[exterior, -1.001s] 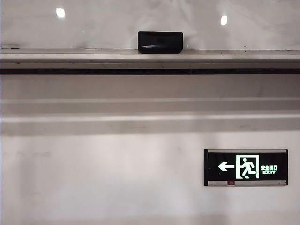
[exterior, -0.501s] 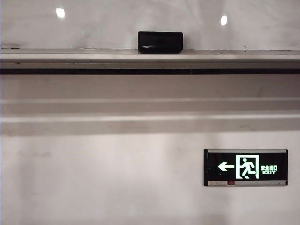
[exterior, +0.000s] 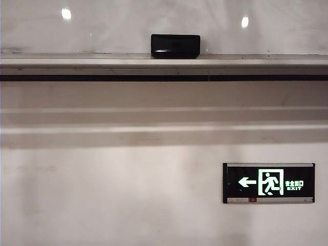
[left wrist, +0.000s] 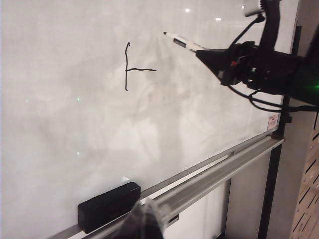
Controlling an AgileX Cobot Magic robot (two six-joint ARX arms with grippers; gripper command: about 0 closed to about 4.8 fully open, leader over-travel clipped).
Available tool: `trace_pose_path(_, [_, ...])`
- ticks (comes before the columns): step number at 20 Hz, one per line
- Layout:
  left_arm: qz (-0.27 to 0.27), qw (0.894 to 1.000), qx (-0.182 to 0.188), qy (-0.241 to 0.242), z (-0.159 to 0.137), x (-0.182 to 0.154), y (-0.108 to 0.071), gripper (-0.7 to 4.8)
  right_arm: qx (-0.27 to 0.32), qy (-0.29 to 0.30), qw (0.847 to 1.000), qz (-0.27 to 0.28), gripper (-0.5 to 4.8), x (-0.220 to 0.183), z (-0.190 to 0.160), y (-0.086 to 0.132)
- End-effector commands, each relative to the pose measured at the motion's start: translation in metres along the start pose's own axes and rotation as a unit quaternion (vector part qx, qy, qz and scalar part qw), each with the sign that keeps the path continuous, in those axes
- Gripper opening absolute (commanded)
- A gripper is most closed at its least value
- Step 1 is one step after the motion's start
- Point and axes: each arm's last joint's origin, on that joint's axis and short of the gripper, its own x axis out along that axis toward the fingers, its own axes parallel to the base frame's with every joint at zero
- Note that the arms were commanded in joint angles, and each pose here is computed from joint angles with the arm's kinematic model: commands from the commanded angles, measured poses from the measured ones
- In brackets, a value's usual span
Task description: Take a marker from the whiteboard tray, write "Hi!" on the whiteboard, and then put the marker back vertically into the whiteboard tray.
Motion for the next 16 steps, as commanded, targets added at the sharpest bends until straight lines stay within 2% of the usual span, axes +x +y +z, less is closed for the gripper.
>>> trace_pose_path(1, [-0.003,1.0,0.002,-0.006,0.003,-0.001,0.0,-0.06,-0.001,-0.004,1.0,0.001,-0.01,0.001,0.0,0.0])
trace_pose_path(10, [-0.003,1.0,0.002,-0.006,0.003,-0.001,0.0,-0.06,-0.004,0.02,1.0,0.004,-0.01,0.01,-0.013,0.003])
trace_pose_path(16, [-0.002,1.0,0.002,-0.006,0.003,-0.001,0.0,-0.06,-0.011,0.077,0.997,0.009,-0.01,0.009,-0.023,0.005])
